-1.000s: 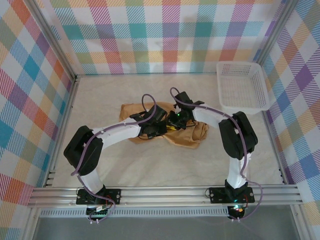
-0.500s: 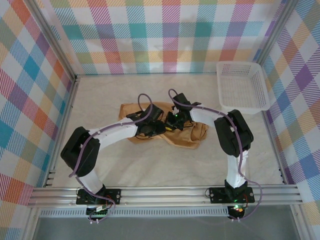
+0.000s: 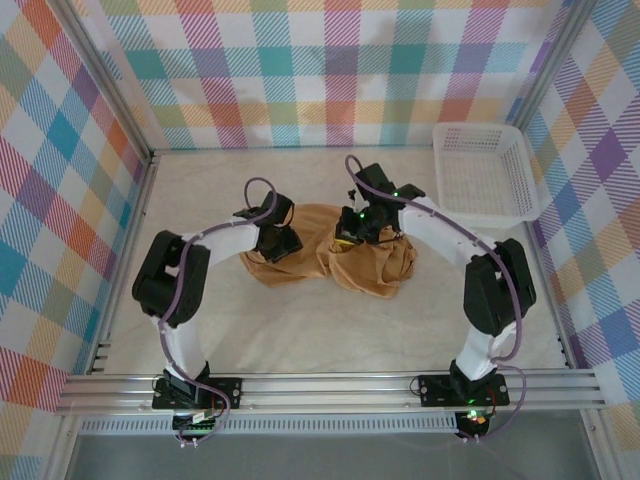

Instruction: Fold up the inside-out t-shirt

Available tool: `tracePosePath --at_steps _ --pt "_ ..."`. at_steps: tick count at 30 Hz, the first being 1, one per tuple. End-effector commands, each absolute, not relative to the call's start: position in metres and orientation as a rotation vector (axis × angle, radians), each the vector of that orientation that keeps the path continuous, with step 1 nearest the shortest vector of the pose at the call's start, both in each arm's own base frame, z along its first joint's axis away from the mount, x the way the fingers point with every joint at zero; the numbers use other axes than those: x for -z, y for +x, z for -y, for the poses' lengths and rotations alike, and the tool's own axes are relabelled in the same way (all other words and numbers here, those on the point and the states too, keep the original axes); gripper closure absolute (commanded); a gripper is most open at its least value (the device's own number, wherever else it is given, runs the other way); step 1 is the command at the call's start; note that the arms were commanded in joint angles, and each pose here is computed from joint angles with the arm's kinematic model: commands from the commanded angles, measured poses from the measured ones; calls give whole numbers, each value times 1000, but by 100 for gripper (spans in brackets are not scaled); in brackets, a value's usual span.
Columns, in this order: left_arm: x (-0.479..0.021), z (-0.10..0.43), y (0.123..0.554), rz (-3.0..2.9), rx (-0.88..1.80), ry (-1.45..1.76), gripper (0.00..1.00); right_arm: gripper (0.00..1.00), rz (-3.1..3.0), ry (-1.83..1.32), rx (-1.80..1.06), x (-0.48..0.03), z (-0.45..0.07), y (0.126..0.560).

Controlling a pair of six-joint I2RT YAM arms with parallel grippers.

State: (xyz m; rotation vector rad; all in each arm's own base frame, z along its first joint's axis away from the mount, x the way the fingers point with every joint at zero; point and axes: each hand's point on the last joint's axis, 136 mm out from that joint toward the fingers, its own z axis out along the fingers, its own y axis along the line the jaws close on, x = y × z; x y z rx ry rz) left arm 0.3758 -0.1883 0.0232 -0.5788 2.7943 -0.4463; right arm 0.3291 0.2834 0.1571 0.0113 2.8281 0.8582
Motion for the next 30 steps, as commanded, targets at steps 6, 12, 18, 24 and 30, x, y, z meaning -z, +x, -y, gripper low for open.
tracePosePath --at_steps 6,12,18,24,30 --pt "21 100 364 -2881 306 -860 65 100 -2717 -260 -678 -271 -239 312" --pt "16 33 355 -2831 191 -1021 67 100 -2706 -284 -583 -300 -201 307" --pt "-2 14 360 -2767 188 -1059 72 100 -2789 -317 -780 -273 -220 293" --pt "-21 51 375 -2743 232 -957 73 100 -3018 -516 -1007 -188 -308 255" --pt "-19 64 384 -2772 225 -896 72 100 -3030 -642 -771 -175 -312 254"
